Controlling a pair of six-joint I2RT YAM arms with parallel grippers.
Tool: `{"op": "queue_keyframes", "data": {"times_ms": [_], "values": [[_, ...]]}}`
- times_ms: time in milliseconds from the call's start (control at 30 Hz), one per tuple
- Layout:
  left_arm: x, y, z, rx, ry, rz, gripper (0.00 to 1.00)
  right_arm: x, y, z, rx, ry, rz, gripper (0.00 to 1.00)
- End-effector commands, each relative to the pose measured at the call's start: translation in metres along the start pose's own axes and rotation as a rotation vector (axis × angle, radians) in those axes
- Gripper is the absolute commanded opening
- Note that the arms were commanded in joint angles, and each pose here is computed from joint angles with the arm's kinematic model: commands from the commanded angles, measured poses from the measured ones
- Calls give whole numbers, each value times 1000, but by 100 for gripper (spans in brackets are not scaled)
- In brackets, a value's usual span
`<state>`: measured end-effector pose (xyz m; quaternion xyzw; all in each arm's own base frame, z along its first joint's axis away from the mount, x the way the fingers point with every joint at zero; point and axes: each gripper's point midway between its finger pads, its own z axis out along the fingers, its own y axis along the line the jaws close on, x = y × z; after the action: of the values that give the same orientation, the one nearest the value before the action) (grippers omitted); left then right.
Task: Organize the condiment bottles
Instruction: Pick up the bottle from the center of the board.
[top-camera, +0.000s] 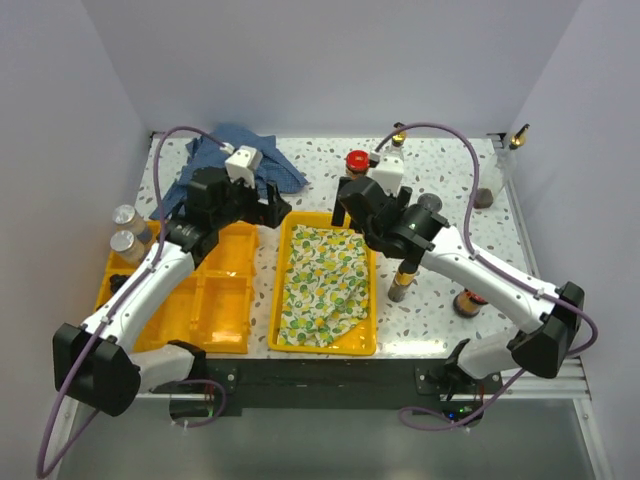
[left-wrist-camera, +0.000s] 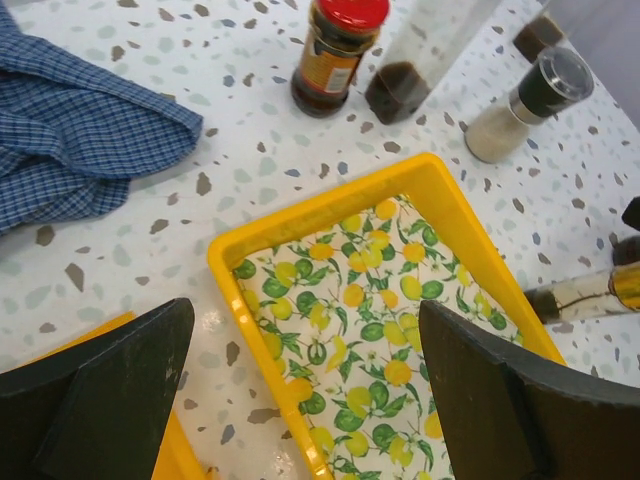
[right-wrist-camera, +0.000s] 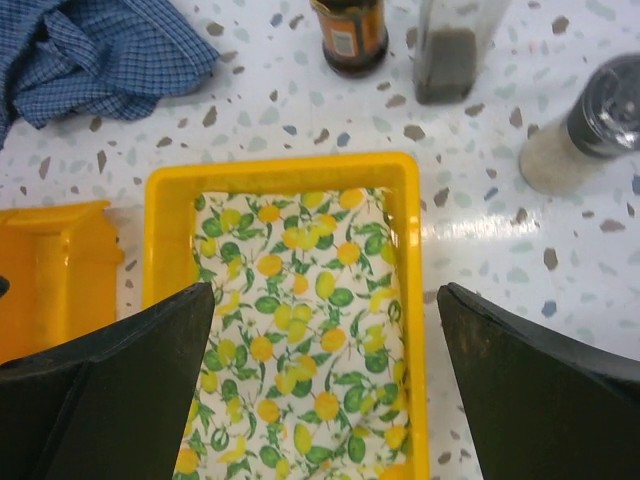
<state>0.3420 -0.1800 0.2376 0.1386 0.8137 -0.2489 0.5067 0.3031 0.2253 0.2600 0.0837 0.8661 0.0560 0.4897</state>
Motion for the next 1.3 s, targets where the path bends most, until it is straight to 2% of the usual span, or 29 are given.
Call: {"op": "queue_keyframes", "data": {"times_ms": [0, 167, 333, 533, 567, 700, 800, 1067, 1133, 1200, 1267], "values": [[-6, -24, 1, 72, -43, 100, 100, 4, -55, -37, 98, 7, 177, 99], [-6, -31, -3, 92, -66, 85, 100, 15, -109, -60, 195, -3, 172, 96], [-7, -17, -3, 6, -75, 83, 100, 36, -145, -77, 250, 45, 139, 92], [-11, -14, -7, -17, -93, 81, 100, 65, -146, -73, 200, 129, 79, 89], [-12, -14, -8, -17, -98, 80, 100, 71, -146, -70, 186, 145, 21, 90], [-13, -15, -9, -19, -107, 79, 100, 72, -113, -60, 12, 140, -24, 86], [-10, -12, -8, -30, -97, 78, 99, 73, -102, -59, -46, 141, -39, 84], [-9, -15, -6, -19, -86, 54, 98, 79, -106, -56, -24, 167, -111, 84], [-4, -28, -4, 67, -63, 96, 98, 77, -108, -58, -22, 166, -121, 84], [3, -56, -2, 221, -34, 116, 98, 67, -110, -64, -29, 149, -144, 84], [0, -70, 0, 262, -30, 118, 97, 47, -108, -74, -51, 114, -159, 84]]}}
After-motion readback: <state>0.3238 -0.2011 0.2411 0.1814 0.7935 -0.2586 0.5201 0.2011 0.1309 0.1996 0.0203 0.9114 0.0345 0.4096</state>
